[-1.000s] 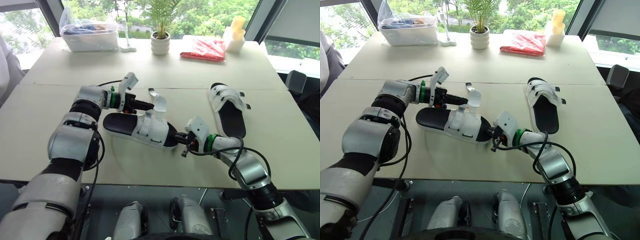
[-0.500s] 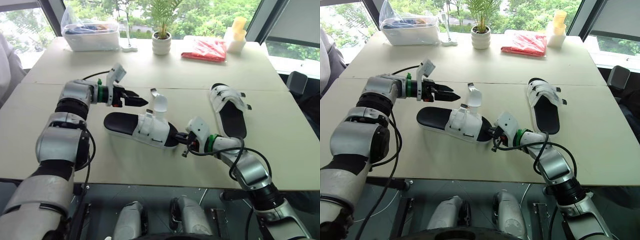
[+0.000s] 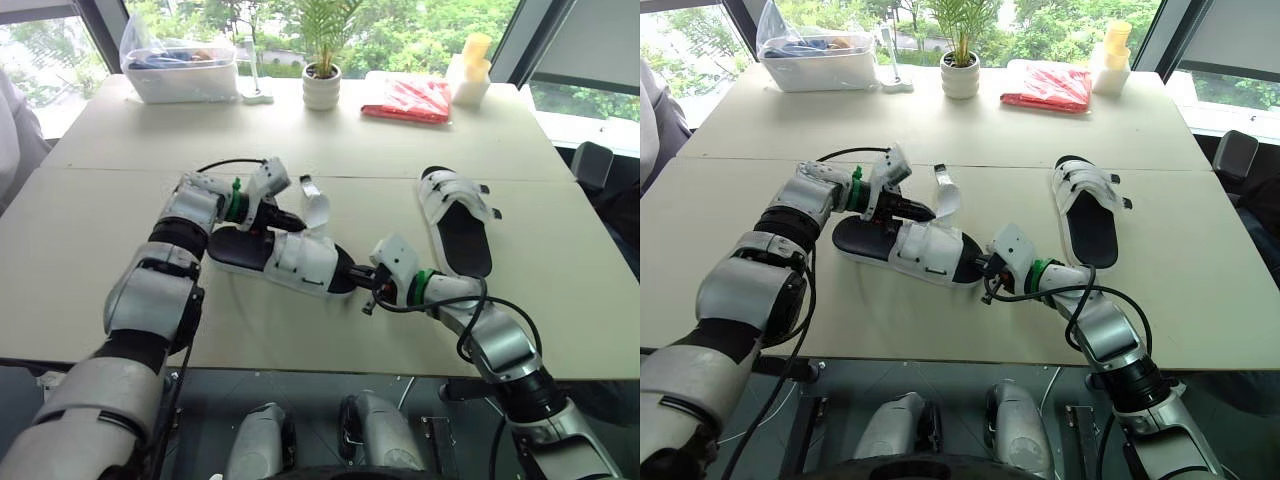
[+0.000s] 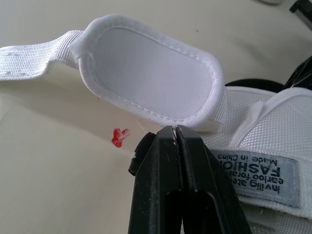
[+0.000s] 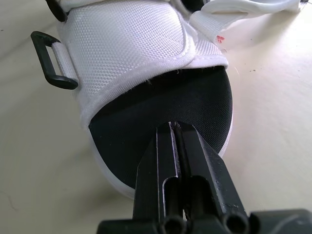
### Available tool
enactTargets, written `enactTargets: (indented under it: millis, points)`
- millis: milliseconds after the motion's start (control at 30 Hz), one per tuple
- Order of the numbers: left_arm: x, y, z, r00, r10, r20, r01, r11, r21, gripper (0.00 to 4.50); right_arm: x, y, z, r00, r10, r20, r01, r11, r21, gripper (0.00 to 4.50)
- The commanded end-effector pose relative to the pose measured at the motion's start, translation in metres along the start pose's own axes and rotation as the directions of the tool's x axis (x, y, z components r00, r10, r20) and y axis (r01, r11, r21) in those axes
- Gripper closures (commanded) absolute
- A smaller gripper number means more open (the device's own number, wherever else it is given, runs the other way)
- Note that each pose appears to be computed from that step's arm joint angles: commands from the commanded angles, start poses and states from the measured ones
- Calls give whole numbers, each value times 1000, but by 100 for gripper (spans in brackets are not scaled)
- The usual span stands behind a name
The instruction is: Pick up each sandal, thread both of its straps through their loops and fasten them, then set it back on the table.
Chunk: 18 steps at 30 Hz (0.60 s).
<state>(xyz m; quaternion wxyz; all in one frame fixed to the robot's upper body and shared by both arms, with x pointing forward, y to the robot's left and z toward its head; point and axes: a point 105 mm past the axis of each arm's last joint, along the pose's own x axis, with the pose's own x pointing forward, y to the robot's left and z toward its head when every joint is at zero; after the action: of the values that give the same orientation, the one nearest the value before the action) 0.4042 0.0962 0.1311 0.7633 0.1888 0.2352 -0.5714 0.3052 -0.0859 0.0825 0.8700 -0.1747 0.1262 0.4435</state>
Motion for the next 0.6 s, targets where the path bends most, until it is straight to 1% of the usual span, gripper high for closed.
enactTargets:
  millis: [33,167,267,300,400,467,533,600]
  points:
    - [4,6,-32,987,70,-145,-69,998,10,446,-1,8,-42,988,16,-155,-6,998,68,450]
    - [2,19,-24,979,175,-105,-179,983,-29,446,0,9,-42,988,18,-152,-7,998,69,450]
    - [-5,26,-20,970,227,-84,-232,972,-47,446,1,10,-42,988,20,-151,-10,998,68,450]
    - [-6,29,-17,967,248,-64,-252,965,-75,446,1,10,-42,988,20,-151,-10,998,68,450]
    - [-11,34,0,957,285,52,-267,936,-230,446,3,10,-41,989,21,-149,-11,998,67,450]
    - [-15,36,11,948,300,105,-252,911,-327,395,3,10,-41,989,21,-147,-11,998,67,450]
    - [-19,35,26,942,288,175,-192,886,-422,329,4,11,-41,989,20,-145,-10,998,67,450]
    - [-22,34,40,929,284,236,-140,862,-488,226,4,11,-41,989,19,-145,-10,998,67,450]
